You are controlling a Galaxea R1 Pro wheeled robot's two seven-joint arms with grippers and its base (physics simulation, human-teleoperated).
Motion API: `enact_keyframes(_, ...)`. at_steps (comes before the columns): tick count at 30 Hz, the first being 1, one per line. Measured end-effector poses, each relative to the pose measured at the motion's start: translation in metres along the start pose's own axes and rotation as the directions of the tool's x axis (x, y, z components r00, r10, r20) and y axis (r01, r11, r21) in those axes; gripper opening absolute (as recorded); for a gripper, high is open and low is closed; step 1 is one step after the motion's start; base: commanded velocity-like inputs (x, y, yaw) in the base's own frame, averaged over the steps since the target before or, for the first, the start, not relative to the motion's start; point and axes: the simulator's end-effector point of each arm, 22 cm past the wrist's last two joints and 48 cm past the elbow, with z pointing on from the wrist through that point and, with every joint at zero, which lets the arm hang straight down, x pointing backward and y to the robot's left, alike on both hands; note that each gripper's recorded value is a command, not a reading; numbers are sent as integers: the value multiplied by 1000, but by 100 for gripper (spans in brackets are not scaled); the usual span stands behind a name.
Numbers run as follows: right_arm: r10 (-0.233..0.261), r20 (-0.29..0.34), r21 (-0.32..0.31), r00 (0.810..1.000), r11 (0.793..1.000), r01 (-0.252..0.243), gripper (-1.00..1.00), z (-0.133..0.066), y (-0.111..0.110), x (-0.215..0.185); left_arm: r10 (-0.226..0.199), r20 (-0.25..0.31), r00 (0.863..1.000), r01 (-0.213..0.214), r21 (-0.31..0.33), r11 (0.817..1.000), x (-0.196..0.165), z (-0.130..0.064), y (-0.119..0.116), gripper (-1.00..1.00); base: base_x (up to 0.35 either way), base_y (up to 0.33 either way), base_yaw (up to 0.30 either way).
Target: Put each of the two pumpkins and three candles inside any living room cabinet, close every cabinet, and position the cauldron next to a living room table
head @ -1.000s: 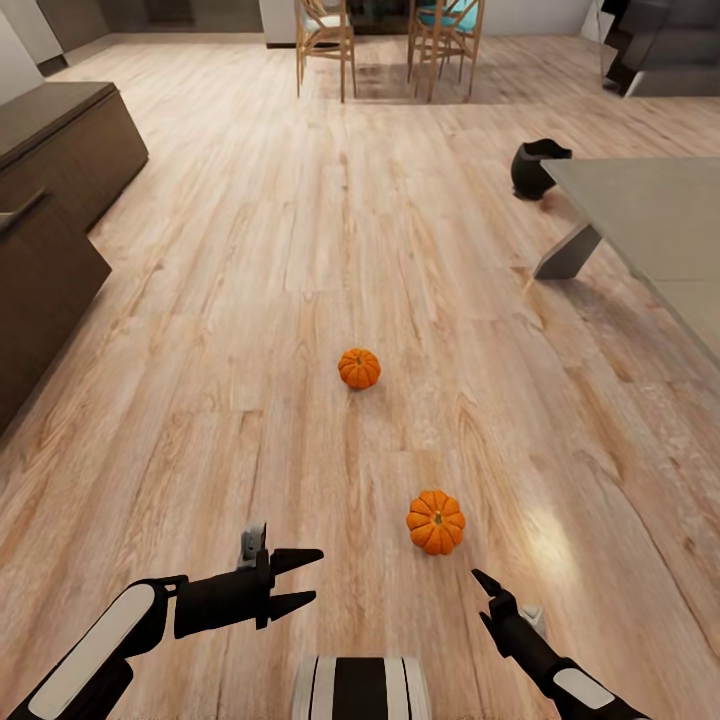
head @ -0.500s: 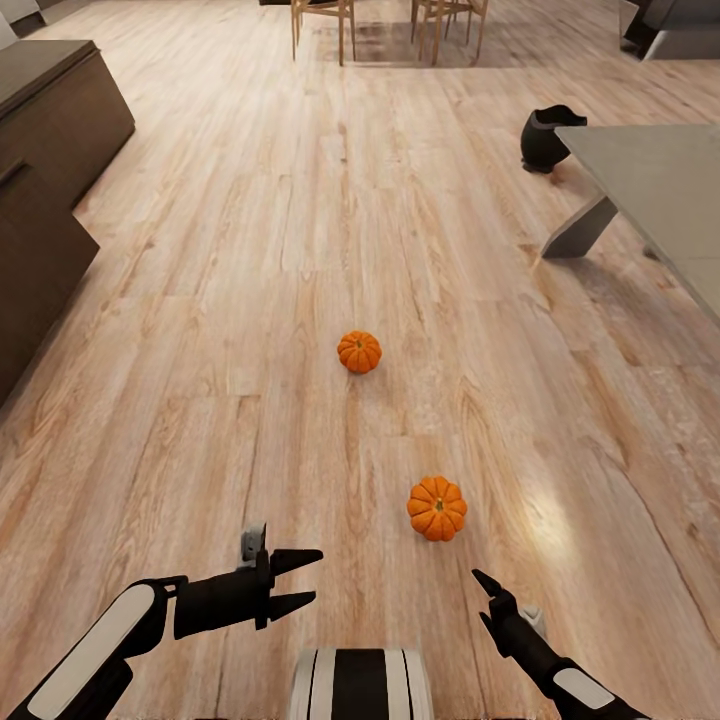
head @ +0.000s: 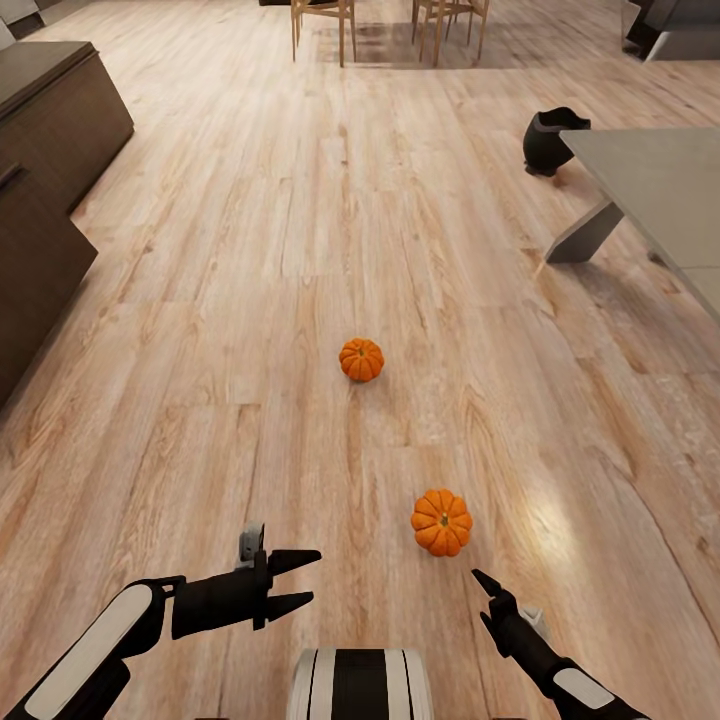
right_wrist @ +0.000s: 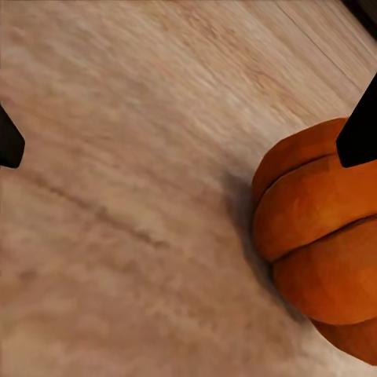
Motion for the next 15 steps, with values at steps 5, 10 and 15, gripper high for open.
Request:
enact_keyframes(5, 0, -1, 0, 1000, 1000, 0, 100, 0, 0, 0, 0, 0, 1000, 0, 0, 1000, 0, 0, 0, 100, 49, 93, 0)
enact_keyframes(10, 0, -8, -9, 1000, 1000, -1, 100, 0, 3, 1, -1, 0, 1000, 1, 0, 1000, 0, 0, 0, 100, 6, 11, 0)
enact_keyframes(15, 1, -12, -20, 1000, 1000, -1, 100, 1, 6, 2, -1, 0, 1000, 1, 0, 1000, 0, 0, 0, 100, 0, 4, 0)
